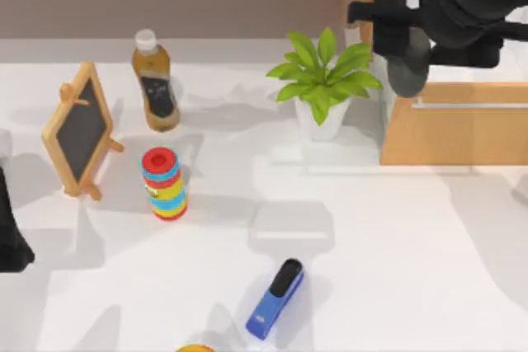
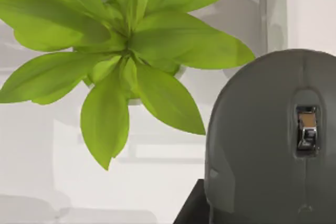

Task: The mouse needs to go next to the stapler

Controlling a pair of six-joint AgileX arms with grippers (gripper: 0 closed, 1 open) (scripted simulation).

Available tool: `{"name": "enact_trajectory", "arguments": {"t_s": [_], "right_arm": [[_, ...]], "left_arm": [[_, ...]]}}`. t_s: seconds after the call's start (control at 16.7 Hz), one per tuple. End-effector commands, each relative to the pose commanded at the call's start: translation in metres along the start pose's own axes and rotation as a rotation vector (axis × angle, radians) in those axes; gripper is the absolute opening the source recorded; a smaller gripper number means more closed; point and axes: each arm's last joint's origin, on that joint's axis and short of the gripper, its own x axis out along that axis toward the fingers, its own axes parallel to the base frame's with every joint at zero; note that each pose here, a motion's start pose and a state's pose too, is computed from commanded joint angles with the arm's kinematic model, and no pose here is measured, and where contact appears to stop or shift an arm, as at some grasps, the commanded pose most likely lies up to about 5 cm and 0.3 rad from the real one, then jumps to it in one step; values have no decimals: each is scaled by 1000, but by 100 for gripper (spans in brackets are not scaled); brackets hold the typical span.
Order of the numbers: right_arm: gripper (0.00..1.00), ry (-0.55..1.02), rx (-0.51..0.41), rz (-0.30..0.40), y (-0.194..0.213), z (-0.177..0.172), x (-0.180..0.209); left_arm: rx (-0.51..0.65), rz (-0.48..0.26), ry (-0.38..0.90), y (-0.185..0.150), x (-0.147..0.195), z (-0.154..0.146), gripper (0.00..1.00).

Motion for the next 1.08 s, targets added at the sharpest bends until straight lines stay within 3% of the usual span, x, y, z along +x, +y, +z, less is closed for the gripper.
{"name": "enact_trajectory", "arguments": {"t_s": [0.3,0.66,0.9,1.08], "right_arm": [[0,120,-3,-2,26,-66,20],[0,279,-22,-91,32,-144,53],[0,336,-33,-139,28,-174,64],[0,342,-34,-145,27,-177,66]], "left_arm": [[0,0,0,0,0,0,100],[0,0,0,0,0,0,100],[0,0,0,0,0,0,100],[0,0,0,0,0,0,100]]}}
